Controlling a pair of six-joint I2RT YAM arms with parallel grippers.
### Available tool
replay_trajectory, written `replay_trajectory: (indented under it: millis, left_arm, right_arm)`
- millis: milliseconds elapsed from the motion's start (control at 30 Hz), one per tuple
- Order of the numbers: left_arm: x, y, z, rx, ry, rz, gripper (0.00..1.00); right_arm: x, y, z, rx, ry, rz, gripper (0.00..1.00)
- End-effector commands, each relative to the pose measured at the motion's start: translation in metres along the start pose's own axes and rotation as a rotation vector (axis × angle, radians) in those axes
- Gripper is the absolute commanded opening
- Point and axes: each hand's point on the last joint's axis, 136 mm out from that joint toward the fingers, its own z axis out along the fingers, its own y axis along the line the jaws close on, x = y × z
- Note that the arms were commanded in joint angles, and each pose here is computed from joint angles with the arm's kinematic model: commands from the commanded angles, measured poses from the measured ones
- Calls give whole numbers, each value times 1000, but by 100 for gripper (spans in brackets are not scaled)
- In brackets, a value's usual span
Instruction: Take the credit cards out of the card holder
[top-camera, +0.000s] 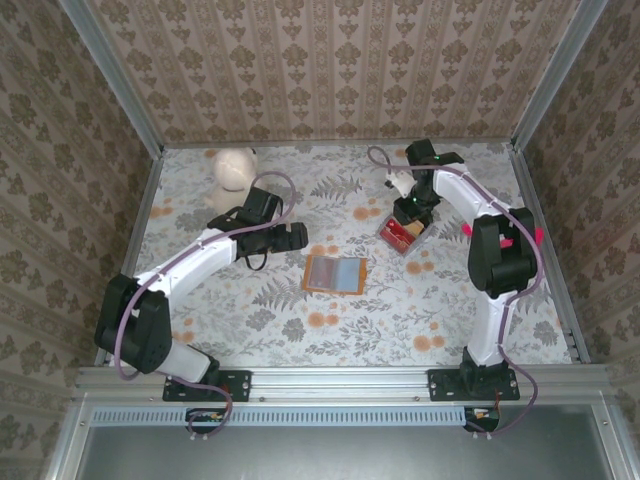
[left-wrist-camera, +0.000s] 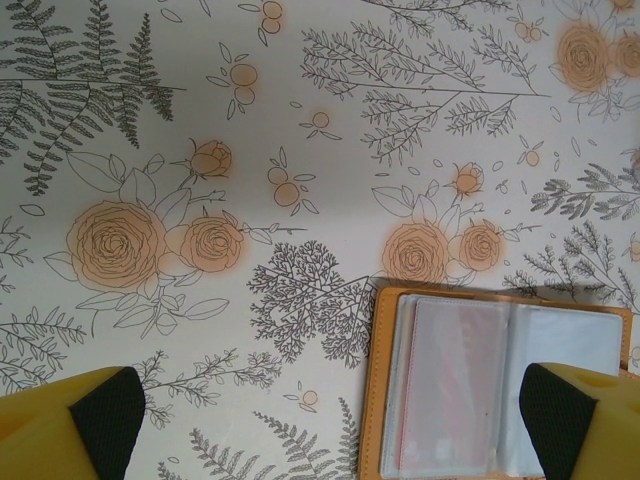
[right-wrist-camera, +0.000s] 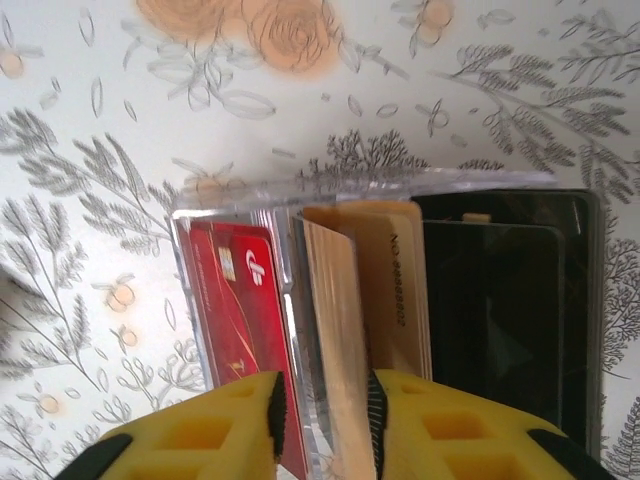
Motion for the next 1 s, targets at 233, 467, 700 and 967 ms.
replay_trajectory:
  millis: [233, 467, 700, 967]
  left_arm:
    - [12, -4, -5, 90, 7, 42, 100]
    - [39, -6, 2, 142, 100, -31, 96]
    - [59, -24, 8, 218, 173, -78, 77]
    - [70, -45, 25, 229, 229, -103, 54]
  right_arm:
    - [-27, 25, -88, -63, -391, 308, 52]
    - [-3, 57, -94, -130, -480, 649, 52]
    - [23, 124, -48, -226, -370, 776, 51]
    - [36, 184, -5, -284, -299, 791, 51]
